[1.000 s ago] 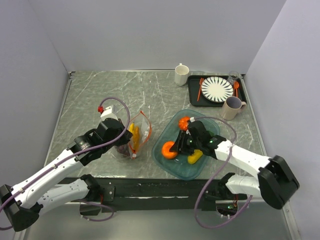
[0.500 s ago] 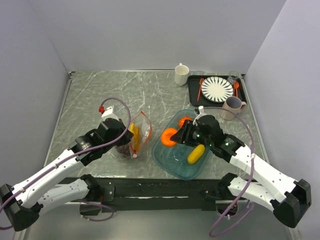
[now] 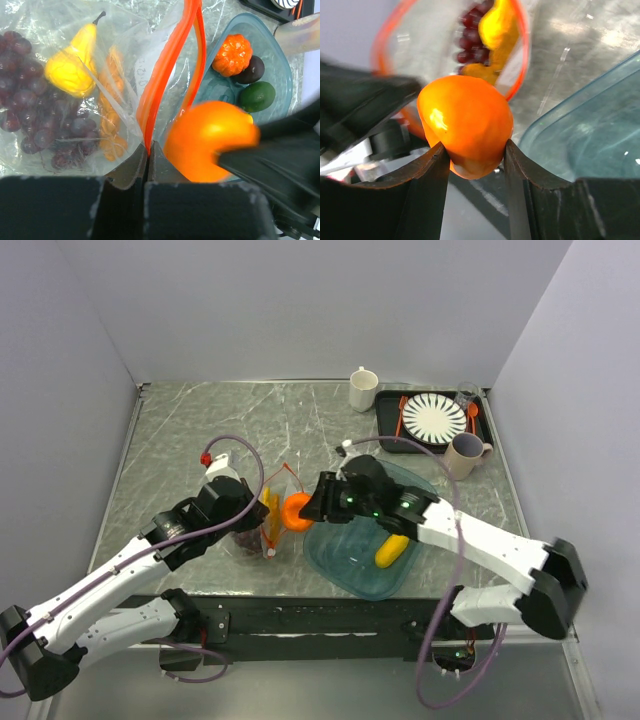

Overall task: Place the food in the zip-top bag and seal the zipper
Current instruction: Place the fake fruit in the zipper food storage bag.

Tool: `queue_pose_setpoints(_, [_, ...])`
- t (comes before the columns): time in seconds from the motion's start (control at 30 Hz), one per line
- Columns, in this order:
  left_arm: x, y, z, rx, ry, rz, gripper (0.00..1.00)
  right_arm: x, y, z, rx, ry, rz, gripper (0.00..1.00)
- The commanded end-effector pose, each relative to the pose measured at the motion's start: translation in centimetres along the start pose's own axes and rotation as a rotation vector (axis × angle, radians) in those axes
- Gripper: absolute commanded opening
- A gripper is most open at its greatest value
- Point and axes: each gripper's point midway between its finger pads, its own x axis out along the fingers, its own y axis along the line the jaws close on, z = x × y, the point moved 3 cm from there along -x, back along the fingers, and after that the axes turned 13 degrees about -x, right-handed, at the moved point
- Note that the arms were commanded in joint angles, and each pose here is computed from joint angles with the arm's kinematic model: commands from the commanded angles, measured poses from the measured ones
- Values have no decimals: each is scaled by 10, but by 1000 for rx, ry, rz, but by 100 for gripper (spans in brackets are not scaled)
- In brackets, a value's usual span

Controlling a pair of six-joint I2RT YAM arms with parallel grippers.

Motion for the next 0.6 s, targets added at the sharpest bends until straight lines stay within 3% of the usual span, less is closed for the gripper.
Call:
queue_pose_setpoints(0.0, [-7, -14, 8, -9, -18, -58, 1, 27, 17, 16, -67, -18, 1, 6])
queue_pose_setpoints(0.23, [-9, -12, 7, -11, -15, -63, 1, 47, 26, 25, -106, 12, -53, 9])
queue_pose_setpoints(0.33, [-12, -13, 9, -12, -20, -64, 1, 55, 23, 20, -130, 52, -99, 19])
queue_pose_setpoints(0.47, [-18, -14, 16, -14, -48, -61, 1, 54, 23, 15, -160, 71, -117, 41])
queue_pose_setpoints(0.57, [-24, -14, 22, -22, -77, -62, 1, 44, 20, 21, -173, 40, -147, 64])
